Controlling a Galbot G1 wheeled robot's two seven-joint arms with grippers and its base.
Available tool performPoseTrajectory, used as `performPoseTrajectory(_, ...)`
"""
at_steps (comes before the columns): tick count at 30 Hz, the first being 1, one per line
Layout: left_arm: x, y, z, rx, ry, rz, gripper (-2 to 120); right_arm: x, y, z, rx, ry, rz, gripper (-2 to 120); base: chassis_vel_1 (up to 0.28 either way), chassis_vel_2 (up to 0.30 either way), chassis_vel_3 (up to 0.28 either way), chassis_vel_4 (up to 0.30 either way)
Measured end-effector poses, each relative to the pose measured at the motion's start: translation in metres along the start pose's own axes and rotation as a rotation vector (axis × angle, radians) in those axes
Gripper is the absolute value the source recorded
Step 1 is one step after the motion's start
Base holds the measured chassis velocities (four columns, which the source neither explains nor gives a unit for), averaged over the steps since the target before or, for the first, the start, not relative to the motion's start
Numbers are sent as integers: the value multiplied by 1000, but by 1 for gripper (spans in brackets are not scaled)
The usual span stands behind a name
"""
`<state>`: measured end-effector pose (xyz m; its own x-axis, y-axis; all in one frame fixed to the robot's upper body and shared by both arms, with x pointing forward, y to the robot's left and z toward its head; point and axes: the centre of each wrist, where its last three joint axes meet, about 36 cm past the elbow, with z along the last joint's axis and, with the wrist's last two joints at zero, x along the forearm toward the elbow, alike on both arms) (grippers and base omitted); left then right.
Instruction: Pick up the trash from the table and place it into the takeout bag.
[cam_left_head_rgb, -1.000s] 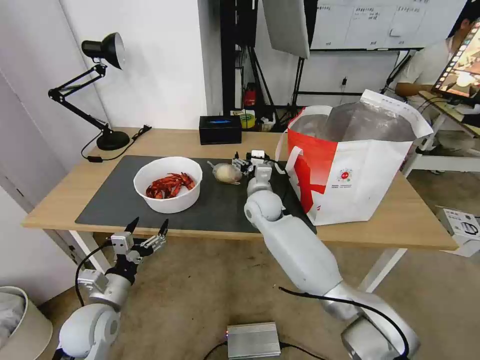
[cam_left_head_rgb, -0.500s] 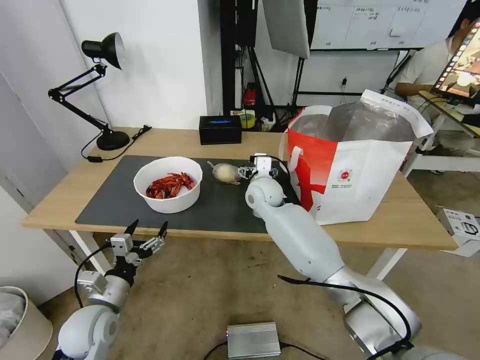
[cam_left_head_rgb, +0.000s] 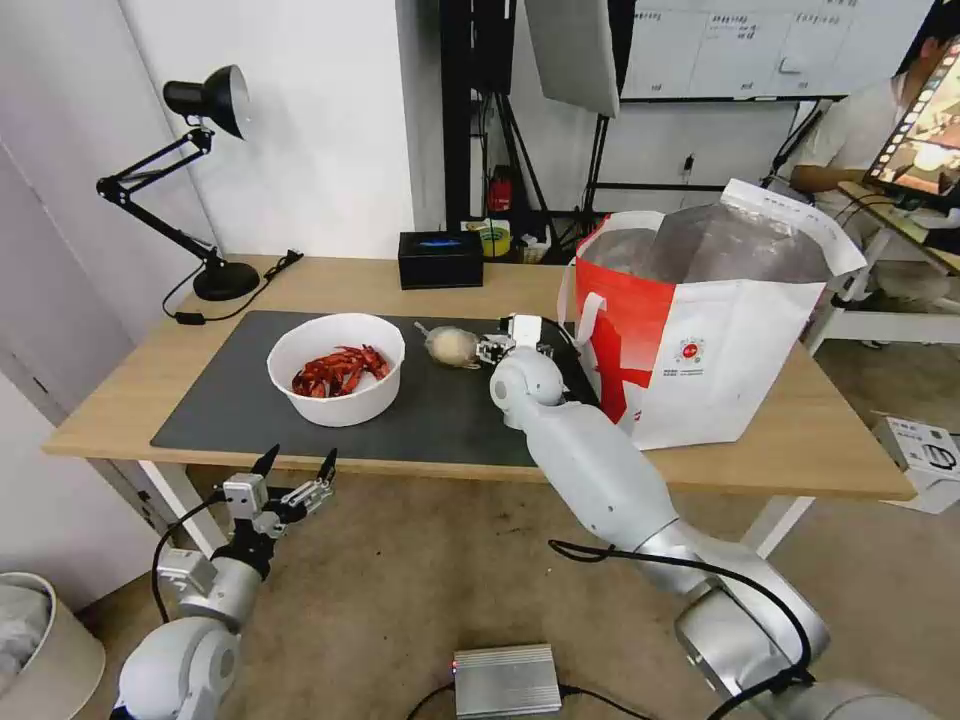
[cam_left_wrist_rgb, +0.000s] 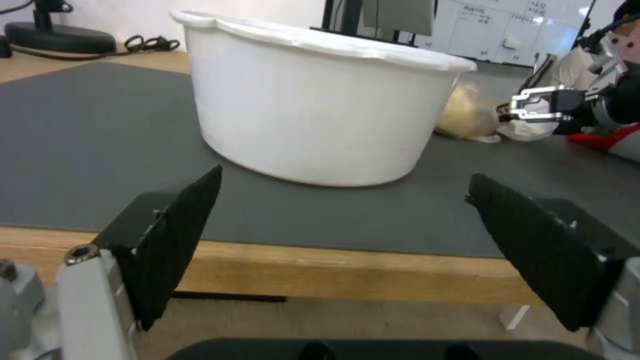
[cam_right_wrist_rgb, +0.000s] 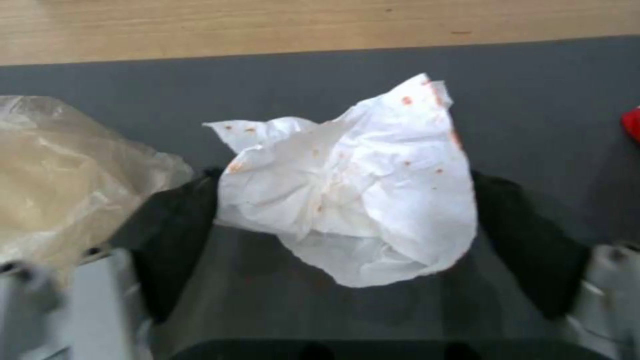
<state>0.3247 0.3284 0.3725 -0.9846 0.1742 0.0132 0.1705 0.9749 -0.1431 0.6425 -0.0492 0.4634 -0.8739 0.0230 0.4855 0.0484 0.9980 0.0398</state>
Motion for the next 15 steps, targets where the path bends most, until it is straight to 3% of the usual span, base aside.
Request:
performPoseTrajectory(6,0,0,-1,0,-2,1,100,-1,-1,2,-9,8,5,60,0,0,0,0)
performPoseTrajectory(13,0,-1,-1,0,-3,2,100,-2,-2,3,-11,9,9,41,0,0,0,0)
performPoseTrajectory(15,0,-1,-1,1,-3,2,100,-2,-2,3,-13,8,10,30,0,0,0,0)
